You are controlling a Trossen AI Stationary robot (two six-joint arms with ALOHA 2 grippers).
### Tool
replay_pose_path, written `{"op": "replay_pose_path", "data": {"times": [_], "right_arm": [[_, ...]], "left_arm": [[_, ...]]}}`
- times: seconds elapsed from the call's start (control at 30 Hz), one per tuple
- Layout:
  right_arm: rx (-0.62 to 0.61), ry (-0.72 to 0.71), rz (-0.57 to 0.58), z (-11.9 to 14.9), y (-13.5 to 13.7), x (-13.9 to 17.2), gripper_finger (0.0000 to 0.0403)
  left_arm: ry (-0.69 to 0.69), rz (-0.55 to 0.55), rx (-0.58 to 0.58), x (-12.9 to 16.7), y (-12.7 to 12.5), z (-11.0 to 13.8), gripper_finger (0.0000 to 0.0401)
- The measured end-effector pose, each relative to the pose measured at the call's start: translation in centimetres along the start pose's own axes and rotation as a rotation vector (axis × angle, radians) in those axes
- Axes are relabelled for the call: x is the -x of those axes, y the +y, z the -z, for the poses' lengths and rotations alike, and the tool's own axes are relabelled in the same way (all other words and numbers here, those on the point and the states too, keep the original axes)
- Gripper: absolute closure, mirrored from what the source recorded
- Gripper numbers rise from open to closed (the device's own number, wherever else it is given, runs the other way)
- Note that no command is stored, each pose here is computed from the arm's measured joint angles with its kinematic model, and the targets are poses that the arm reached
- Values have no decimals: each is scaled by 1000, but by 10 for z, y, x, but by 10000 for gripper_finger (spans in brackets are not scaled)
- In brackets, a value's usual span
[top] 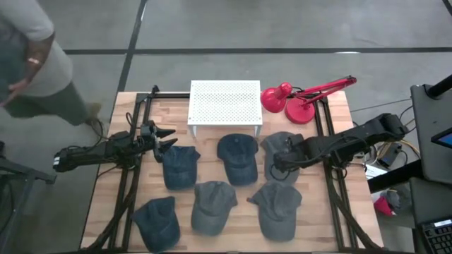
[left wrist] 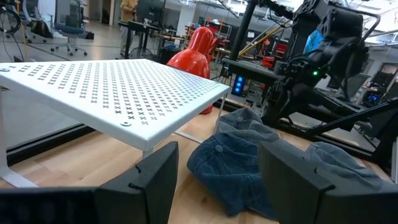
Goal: Pick & Place hat
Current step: Put the top right gray cap on the shelf
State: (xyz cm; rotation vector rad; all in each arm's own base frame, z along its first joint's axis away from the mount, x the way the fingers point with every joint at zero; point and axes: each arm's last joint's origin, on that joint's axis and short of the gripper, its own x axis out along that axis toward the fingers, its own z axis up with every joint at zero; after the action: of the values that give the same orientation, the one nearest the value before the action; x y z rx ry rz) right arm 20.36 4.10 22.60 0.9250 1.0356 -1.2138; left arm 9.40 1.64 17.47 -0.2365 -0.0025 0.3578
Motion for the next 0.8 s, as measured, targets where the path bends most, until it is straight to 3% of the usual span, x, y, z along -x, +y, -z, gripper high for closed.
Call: {"op": "replay_pose_path", "data": {"times": [0.17, 0.47, 0.67, 0.8], "right_arm": [[-49, 4, -41, -7, 5, -8, 97], [-120, 5, 14, -25, 3, -31, 100], [-156, 30, -49, -20, 1, -60, 94], [-185, 33, -32, -15, -7, -77, 99]], "left_arm": [[0, 1, 47, 0, 0, 0, 178], [0, 1, 189, 0, 0, 0, 178], [-1, 1, 238, 0, 0, 0, 178], [-1, 1, 250, 0, 0, 0, 178]]}}
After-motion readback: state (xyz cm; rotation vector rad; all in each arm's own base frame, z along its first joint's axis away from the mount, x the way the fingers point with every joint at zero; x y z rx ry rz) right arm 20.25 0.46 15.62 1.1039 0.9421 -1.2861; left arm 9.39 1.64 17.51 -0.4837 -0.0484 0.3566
